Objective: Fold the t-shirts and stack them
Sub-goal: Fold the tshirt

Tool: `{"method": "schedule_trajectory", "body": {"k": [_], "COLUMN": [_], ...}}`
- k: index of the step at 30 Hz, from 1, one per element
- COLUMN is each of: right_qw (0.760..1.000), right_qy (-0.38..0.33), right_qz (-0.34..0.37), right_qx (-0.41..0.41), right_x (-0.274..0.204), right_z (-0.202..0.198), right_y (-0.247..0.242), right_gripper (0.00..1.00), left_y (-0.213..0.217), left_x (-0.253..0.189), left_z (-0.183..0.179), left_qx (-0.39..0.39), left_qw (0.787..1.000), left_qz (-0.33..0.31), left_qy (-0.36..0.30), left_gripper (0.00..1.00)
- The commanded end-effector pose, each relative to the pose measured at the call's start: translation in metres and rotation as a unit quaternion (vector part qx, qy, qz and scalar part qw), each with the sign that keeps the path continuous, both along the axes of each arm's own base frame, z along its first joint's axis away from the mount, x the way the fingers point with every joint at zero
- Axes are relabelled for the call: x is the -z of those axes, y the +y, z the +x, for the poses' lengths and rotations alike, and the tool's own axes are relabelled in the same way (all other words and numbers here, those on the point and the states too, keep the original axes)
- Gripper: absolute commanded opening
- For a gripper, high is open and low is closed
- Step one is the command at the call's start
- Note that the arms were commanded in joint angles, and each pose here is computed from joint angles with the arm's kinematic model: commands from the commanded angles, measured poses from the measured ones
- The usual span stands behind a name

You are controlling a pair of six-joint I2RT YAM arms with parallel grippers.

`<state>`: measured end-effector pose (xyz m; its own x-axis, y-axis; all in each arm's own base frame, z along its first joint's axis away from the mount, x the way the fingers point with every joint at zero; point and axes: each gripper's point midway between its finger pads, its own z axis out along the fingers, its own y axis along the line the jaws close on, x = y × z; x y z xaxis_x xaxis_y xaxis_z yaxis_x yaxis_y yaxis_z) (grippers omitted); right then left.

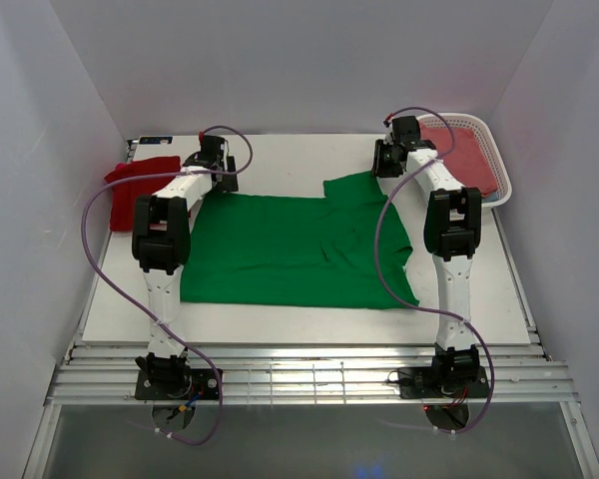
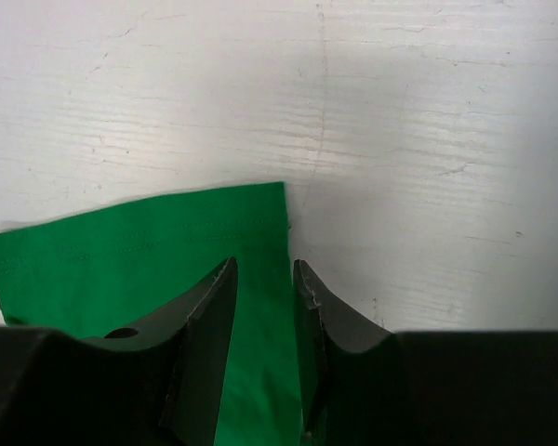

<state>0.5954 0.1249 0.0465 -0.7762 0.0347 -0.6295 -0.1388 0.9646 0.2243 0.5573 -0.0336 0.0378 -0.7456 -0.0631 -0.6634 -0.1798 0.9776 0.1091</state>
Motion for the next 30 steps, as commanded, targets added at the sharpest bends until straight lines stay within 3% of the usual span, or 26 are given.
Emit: {"method": "schedule_trajectory", "body": {"k": [1,19,20,25,30], "right_qw": [1.000,0.998,0.998,0.998,0.998], "right_qy": [-0.012,0.036,0.037,0.046,0.047], "right_qz": [0.000,0.040,0.039,0.035,0.035], "right_qx": [0.010,-0.018,-0.021,-0.025,-0.025], "right_x": [0.010,0.047,0.047,0.051,0.049], "right_z": [0.012,-0.005,-0.006,-0.013,-0.013], "right_y": [-0.003,0.015,0.015,0.014,0.014], "right_gripper": [0.37,0.32,0.32,0.32,0.31], "left_y": [0.006,0.005,0.003,0.011,0.021], "left_x": [-0.004,-0.002,-0.001,0.004,0.009], "left_z": [0.002,0.009,0.008,-0.001,-0.011], "left_qx": [-0.004,0.000,-0.001,-0.028,-0.050], "left_qw": [1.000,1.000,1.000,1.000,0.999], "left_qz": [0.003,-0.010,-0.014,-0.005,0.015], "left_qy": [-0.008,-0.011,-0.010,0.001,0.011], "left_gripper": [0.98,0.96,0.94,0.63,0.46]}}
